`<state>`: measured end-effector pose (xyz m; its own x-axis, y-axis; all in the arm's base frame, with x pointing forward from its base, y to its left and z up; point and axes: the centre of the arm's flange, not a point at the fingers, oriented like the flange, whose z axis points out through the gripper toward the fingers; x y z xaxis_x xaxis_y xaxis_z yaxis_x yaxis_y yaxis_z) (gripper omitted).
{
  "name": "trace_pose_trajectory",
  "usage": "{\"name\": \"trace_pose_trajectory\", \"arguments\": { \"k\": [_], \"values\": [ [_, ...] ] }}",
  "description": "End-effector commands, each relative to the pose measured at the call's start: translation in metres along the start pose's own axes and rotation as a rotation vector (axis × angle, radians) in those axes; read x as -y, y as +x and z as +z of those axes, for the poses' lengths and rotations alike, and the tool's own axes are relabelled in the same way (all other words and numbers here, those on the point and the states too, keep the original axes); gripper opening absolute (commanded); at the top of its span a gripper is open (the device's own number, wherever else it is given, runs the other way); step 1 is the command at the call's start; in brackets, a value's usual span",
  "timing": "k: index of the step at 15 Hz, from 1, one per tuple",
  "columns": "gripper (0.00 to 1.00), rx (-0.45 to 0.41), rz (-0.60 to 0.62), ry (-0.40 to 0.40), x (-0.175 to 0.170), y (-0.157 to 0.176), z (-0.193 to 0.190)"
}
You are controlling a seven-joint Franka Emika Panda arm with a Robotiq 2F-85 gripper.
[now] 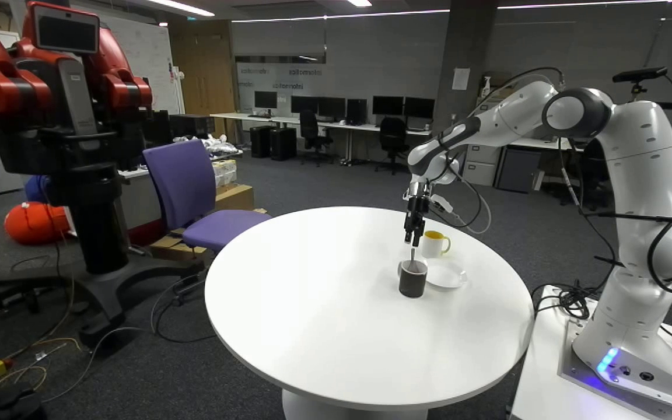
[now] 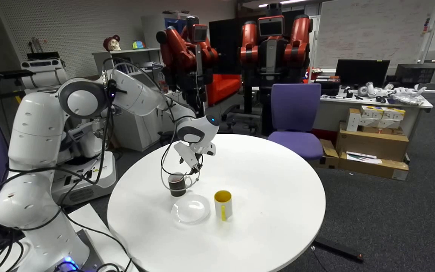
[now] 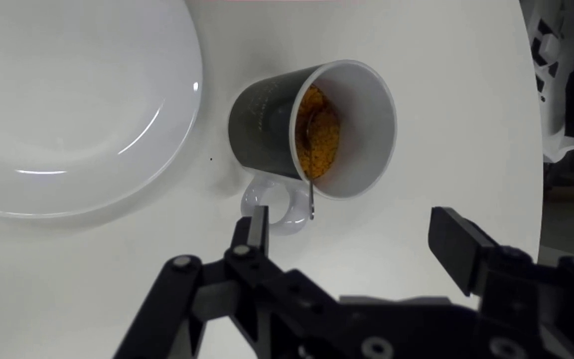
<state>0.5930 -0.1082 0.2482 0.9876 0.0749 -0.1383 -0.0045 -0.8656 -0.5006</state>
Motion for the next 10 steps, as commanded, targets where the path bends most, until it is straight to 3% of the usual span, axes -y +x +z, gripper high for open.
{"name": "trace_pose_trajectory", "arguments": {
  "k": [1,4,10],
  "values": [
    [0.83,0.024,-0.012,0.039,0.001,-0.0119,-0.0041],
    [0.75,0.028,-0.007,0.028,0.0004,-0.0126,-0.0028],
    [0.8,0.04,0.005,-0.004,-0.005,-0.015,0.002]
  ]
}}
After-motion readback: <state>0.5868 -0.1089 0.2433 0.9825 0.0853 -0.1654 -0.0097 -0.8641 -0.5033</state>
